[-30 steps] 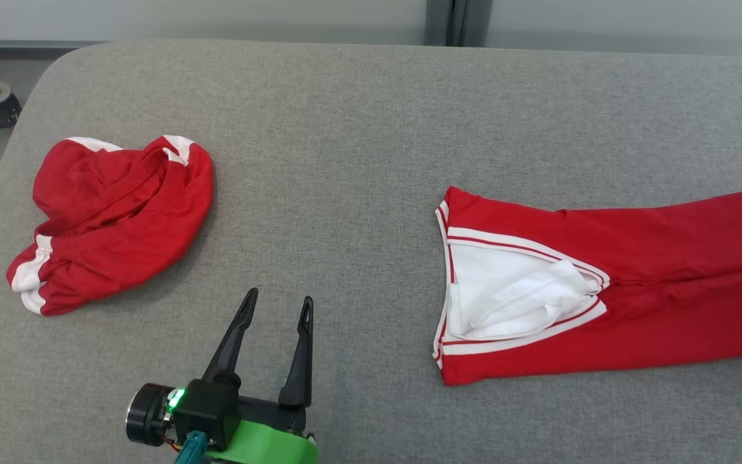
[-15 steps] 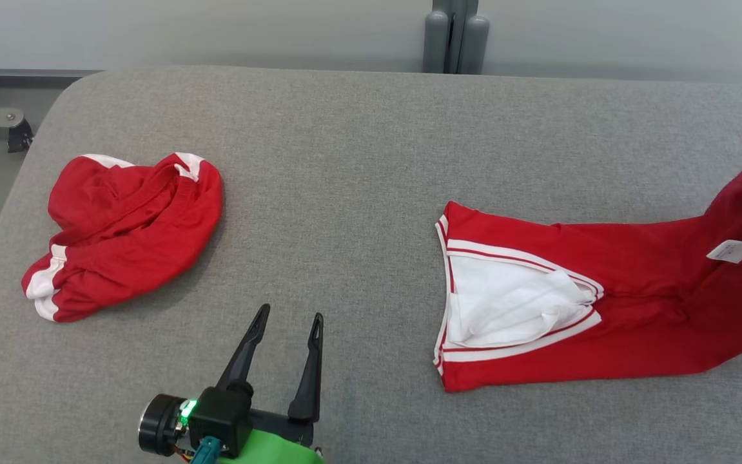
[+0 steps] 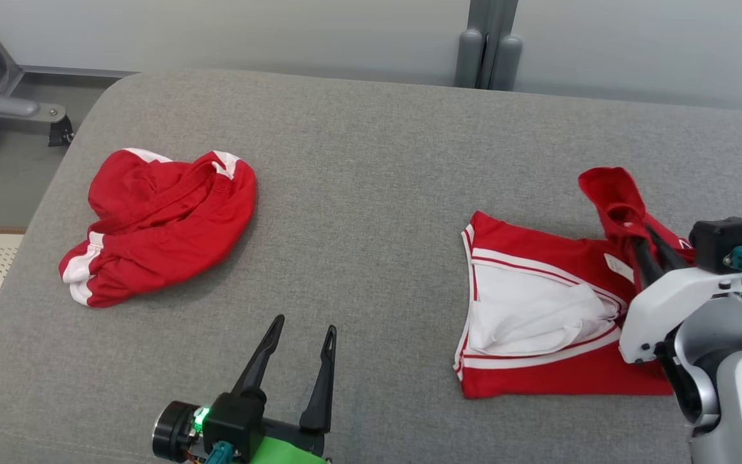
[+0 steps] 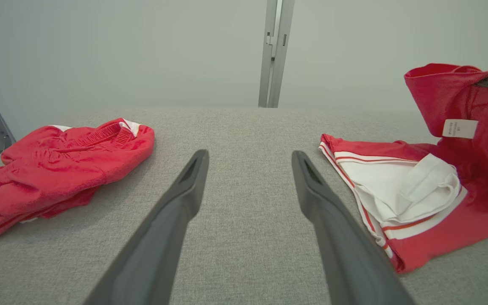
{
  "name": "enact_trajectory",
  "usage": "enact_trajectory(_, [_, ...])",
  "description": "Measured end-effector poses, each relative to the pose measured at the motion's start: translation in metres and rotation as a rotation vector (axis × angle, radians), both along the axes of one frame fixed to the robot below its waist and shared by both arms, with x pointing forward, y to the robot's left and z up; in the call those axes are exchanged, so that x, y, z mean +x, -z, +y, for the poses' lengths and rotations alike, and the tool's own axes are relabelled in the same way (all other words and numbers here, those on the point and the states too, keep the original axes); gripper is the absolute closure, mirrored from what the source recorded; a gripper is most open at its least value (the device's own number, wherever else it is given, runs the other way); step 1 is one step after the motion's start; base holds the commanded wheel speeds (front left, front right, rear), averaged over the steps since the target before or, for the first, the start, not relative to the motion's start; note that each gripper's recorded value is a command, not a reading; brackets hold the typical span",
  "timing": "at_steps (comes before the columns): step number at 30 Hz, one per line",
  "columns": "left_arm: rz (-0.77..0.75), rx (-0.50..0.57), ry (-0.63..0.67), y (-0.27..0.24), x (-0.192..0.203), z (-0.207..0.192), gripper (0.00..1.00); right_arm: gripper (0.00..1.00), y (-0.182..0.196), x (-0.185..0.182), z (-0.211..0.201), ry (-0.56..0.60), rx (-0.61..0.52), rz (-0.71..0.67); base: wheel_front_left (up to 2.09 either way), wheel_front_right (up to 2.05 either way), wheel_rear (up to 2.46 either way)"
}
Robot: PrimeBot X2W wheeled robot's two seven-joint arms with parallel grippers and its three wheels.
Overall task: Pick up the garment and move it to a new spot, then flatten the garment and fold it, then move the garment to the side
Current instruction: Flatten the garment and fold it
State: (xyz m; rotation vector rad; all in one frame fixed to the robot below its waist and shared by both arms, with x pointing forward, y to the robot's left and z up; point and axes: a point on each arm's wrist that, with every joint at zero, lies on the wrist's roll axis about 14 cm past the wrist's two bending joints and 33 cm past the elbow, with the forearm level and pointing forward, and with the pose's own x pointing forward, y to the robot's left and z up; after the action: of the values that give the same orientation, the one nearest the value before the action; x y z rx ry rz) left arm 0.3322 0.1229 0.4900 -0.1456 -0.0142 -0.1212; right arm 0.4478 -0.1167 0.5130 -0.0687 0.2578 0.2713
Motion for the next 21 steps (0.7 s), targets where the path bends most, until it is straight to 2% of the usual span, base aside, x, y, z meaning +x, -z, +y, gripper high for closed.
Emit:
enact_trajectory(9, [0.0, -0.005, -0.019, 0.0, -0.006, 0.005, 0.0, 1.0, 0.026, -0.009, 0.057, -0.134, 0.042, 0.071, 0.0, 0.0, 0.0])
enact_trajectory(19, [0.005, -0.009, -0.041, 0.001, -0.012, 0.01, 0.0, 1.0, 0.044, -0.018, 0.093, -0.225, 0.067, 0.128, 0.0, 0.0, 0.0])
enact_trajectory(20, [0.005, -0.009, -0.041, 0.001, -0.012, 0.01, 0.0, 0.95, 0.044, -0.019, 0.095, -0.23, 0.068, 0.129, 0.0, 0.0, 0.0])
enact_trajectory(21, [0.006, -0.009, -0.041, 0.001, -0.012, 0.01, 0.0, 0.84, 0.045, -0.02, 0.097, -0.237, 0.068, 0.129, 0.0, 0.0, 0.0])
